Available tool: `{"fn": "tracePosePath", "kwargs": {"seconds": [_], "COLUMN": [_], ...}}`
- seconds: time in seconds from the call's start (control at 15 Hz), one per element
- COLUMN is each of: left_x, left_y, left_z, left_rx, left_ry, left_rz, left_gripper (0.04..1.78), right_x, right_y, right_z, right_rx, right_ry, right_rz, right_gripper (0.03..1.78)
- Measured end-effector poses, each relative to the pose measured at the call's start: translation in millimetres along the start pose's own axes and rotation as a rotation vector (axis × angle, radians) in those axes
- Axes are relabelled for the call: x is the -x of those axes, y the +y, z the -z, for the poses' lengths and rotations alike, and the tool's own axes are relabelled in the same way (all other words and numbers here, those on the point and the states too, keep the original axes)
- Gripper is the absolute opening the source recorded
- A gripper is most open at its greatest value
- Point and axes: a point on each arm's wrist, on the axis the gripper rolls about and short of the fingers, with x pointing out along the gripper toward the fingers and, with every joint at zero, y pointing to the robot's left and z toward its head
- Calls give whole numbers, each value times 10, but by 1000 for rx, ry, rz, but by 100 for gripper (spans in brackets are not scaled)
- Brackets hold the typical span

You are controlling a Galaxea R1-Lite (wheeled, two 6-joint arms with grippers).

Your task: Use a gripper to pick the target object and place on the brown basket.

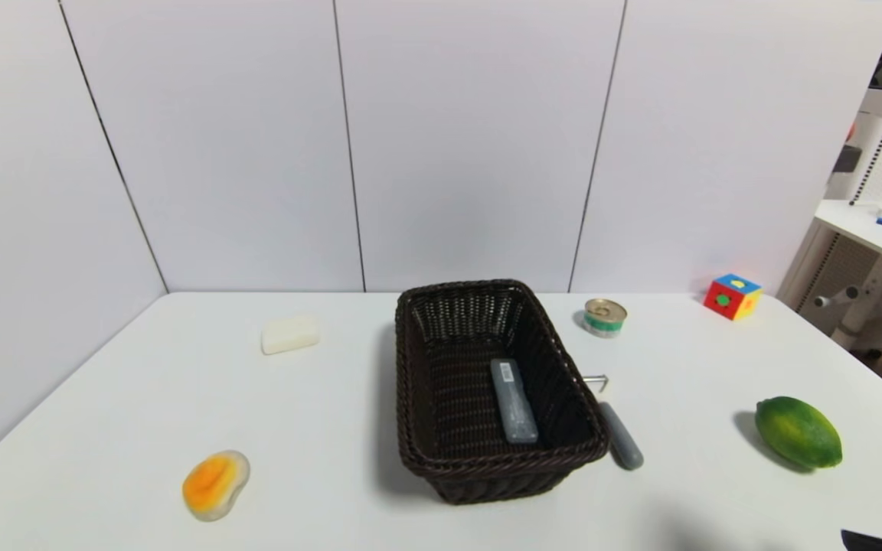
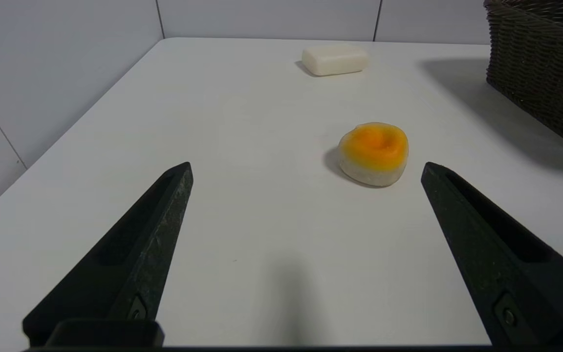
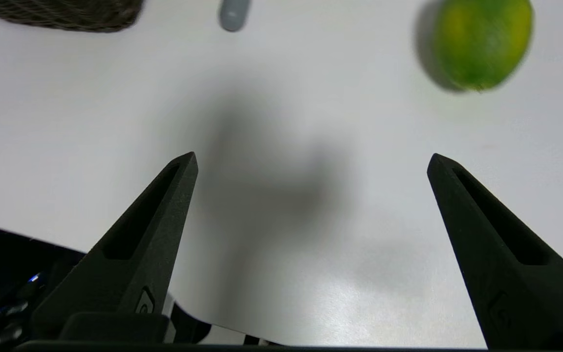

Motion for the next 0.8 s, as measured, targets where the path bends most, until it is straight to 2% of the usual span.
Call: {"fn": "tracePosePath", "kwargs": {"seconds": [0.13, 0.33, 0.4, 0.53, 0.67, 0.8], "left_x": [0, 0, 0, 0, 0, 0], "left_y": [0, 0, 0, 0, 0, 0], "left_z": [0, 0, 0, 0, 0, 0], "left_rx": [0, 0, 0, 0, 0, 0], "left_ry": [0, 0, 0, 0, 0, 0], "left_rz": [0, 0, 0, 0, -1, 0], "left_gripper": [169, 169, 169, 169, 169, 169], "right_x": [29, -23, -56, -31, -13, -58], "right_y": [-31, -29, -26, -21, -14, -2], "right_z": [400, 868, 956, 978, 982, 1117], "right_rx": [-23, -20, -16, -19, -31, -38], "right_ry": [-122, -307, -353, -411, -437, -457], "right_rz": [51, 119, 136, 159, 191, 212], "right_gripper": [165, 167, 167, 168, 169, 169]}}
